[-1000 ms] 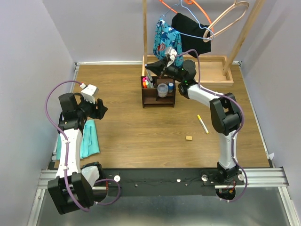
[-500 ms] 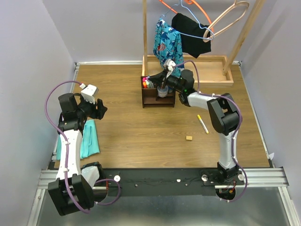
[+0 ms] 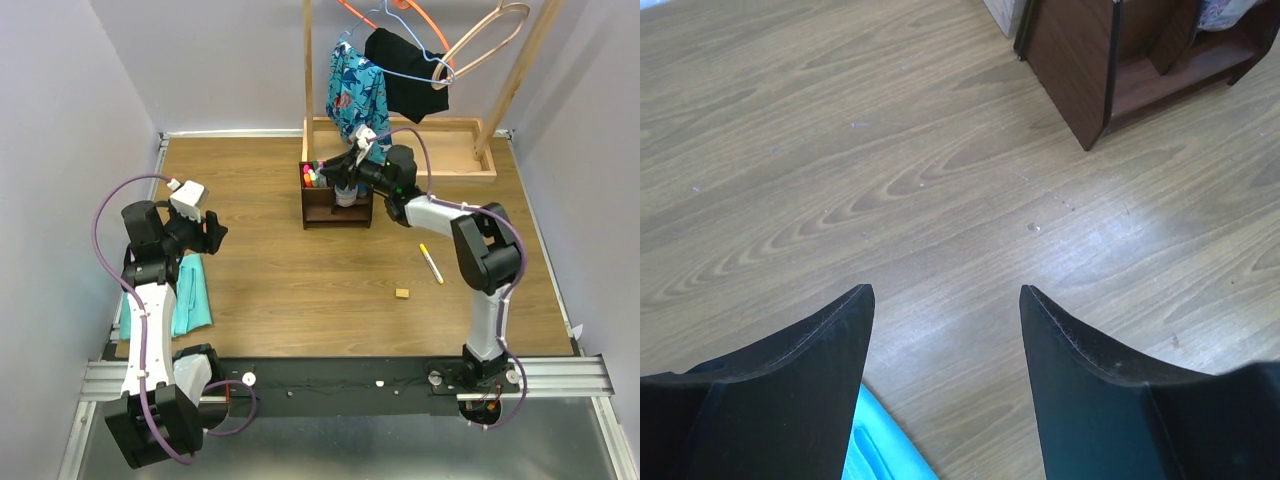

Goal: Sort the stationery into containers
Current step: Place the pen in the storage box, then pick up the pen from the center of the board.

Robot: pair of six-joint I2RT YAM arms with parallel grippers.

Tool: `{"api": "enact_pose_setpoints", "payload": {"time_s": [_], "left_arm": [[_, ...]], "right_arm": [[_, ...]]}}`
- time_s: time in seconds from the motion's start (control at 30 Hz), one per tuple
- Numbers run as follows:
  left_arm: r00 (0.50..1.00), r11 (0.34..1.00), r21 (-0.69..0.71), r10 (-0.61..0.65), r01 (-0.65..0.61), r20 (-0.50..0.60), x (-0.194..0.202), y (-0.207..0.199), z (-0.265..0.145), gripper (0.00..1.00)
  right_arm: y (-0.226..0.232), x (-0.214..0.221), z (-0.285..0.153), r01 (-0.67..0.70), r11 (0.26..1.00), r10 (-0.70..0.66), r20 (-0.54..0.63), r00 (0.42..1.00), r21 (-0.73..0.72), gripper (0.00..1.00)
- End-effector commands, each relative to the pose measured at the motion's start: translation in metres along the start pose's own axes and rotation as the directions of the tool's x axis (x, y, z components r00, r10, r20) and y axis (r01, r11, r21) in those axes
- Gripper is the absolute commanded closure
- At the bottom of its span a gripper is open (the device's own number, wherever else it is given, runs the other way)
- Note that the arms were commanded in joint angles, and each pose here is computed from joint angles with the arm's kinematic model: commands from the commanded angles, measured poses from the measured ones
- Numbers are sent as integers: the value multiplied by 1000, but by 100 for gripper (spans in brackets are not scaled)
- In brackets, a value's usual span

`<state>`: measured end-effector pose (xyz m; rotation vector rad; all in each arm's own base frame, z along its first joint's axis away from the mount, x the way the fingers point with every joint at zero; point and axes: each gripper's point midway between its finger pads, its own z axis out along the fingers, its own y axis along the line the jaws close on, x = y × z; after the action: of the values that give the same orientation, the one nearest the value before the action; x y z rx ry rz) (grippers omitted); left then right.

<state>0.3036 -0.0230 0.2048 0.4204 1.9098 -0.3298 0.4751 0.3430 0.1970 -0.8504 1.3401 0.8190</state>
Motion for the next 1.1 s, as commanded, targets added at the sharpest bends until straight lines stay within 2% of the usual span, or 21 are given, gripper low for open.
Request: {"api": "enact_pose_setpoints", "payload": {"time_s": [0.0,0.07,0.17,0.2,0.27,0.3,0.37,0.4,0.47,0.5,0.6,0.67,0.73,0.9,1.07], "left_arm": [[997,1000,-7,9,-9,73,-16,0,-3,31],[995,1000,-9,10,-9,95,-21,0,-3,31],[992,1000,-6,3,-2,125,-25,-1,-3,31],[991,1000,-5,0,1,131,-26,-2,-3,31],[990,1000,0,-7,8,144,-27,-3,-2,31],[989,1000,1,-12,12,147,-27,-3,-2,31],[989,1000,12,-21,20,149,-27,-6,-2,31],[988,1000,14,-21,19,152,-27,-6,-2,31],[988,1000,17,-22,19,153,-28,-7,-2,31],[988,1000,18,-21,18,155,-29,-7,-3,31],[987,1000,19,-19,17,159,-31,-8,-4,31],[987,1000,21,-19,16,159,-32,-9,-5,31],[987,1000,18,-15,12,162,-33,-10,-7,31],[987,1000,10,-9,7,159,-31,-11,-11,31],[989,1000,2,-14,14,149,-26,-12,-12,31]], "right_arm": [[-2,-74,-19,114,992,-112,-38,993,52,53],[-1,-81,-32,144,987,-136,-103,985,67,53],[1,-64,-75,123,985,-80,-311,947,123,53],[13,-49,-102,86,988,-26,-419,908,126,53],[14,-15,-144,56,980,60,-550,833,191,53],[25,8,-170,25,979,112,-636,764,202,53],[24,24,-208,40,960,174,-702,691,278,53],[34,45,-231,0,951,244,-748,617,310,54],[28,61,-259,-21,912,352,-755,553,410,54],[35,74,-272,-52,891,416,-763,494,452,55],[40,104,-296,-65,866,485,-802,349,496,58],[39,121,-307,-59,856,507,-815,281,513,59],[35,128,-315,-36,855,508,-823,253,517,59],[24,138,-319,-5,856,504,-833,226,517,59],[10,140,-316,5,847,516,-825,232,531,59]]}}
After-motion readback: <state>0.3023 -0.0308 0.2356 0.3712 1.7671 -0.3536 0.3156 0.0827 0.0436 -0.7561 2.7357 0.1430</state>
